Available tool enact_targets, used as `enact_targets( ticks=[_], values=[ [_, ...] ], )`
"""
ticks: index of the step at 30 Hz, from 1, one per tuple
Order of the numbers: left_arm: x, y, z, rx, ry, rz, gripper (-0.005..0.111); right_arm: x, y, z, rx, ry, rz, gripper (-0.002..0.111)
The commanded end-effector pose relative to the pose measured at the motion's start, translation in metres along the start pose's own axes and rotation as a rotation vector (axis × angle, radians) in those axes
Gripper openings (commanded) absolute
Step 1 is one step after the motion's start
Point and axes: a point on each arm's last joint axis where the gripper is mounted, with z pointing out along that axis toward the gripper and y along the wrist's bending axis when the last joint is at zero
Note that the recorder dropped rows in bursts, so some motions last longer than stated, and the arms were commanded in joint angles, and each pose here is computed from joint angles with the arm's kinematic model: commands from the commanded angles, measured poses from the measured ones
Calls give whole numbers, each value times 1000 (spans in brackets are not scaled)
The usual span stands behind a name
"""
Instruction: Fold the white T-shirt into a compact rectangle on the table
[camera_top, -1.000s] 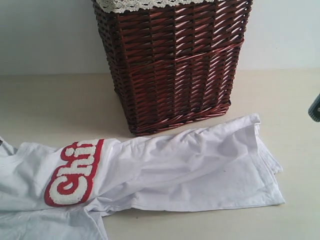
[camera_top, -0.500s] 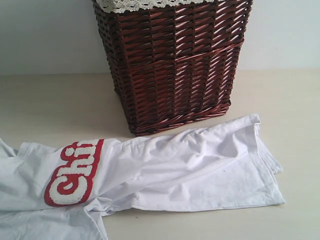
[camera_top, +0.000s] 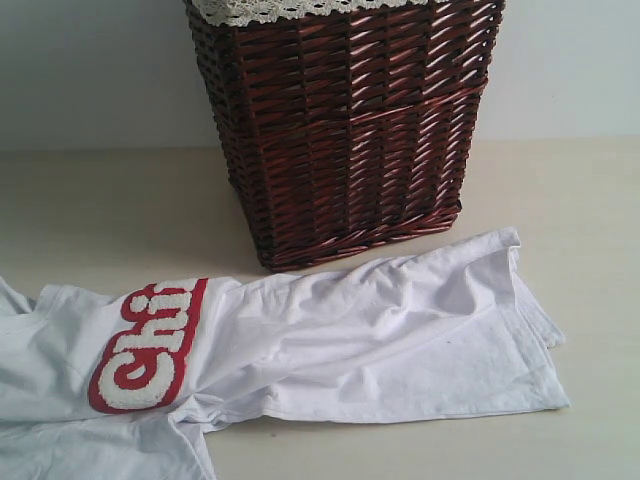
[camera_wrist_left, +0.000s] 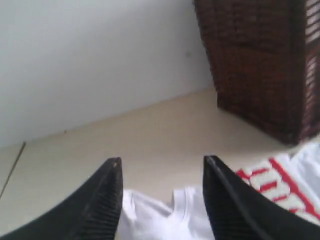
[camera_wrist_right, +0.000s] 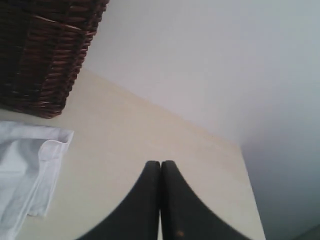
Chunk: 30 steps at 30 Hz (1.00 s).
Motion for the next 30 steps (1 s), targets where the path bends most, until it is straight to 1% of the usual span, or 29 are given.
enact_targets(
  ticks=[1, 2, 4, 6, 9, 11, 15, 18, 19, 21, 23, 26, 30],
  values=[
    [42, -4, 7, -26, 172, 45, 49, 3, -3, -18, 124, -20, 9, 0],
    [49, -4, 7, -45, 189, 34, 49, 3, -3, -22, 155, -26, 20, 0],
    [63, -3, 4, -120, 203, 10, 49, 3, -2, -31, 212, -50, 49, 0],
    [72, -2, -2, -215, 191, -8, 49, 3, 1, -37, 228, -68, 90, 0],
    [78, -1, -9, -339, 163, -19, 49, 6, 10, -42, 175, -57, 145, 0],
    [79, -1, -12, -393, 151, -22, 49, 8, 13, -43, 151, -40, 148, 0],
    [78, 0, -16, -455, 133, -21, 49, 9, 14, -43, 148, -32, 141, 0],
    [84, 0, -14, -460, 143, -27, 49, 11, 15, -41, 142, -20, 142, 0],
    [91, -2, -12, -452, 152, -46, 49, 15, 16, -39, 136, -9, 145, 0],
    [111, -6, -4, -425, 174, -109, 49, 24, 19, -32, 127, 14, 151, 0],
    [102, -2, -4, -451, 57, -157, 49, 33, 22, -25, 119, 39, 144, 0],
    [104, -9, -2, -350, 69, -152, 49, 37, 22, -21, 137, 28, 134, 0],
    [102, -16, -1, -212, 43, -117, 49, 34, 18, -21, 177, -13, 129, 0]
  ],
)
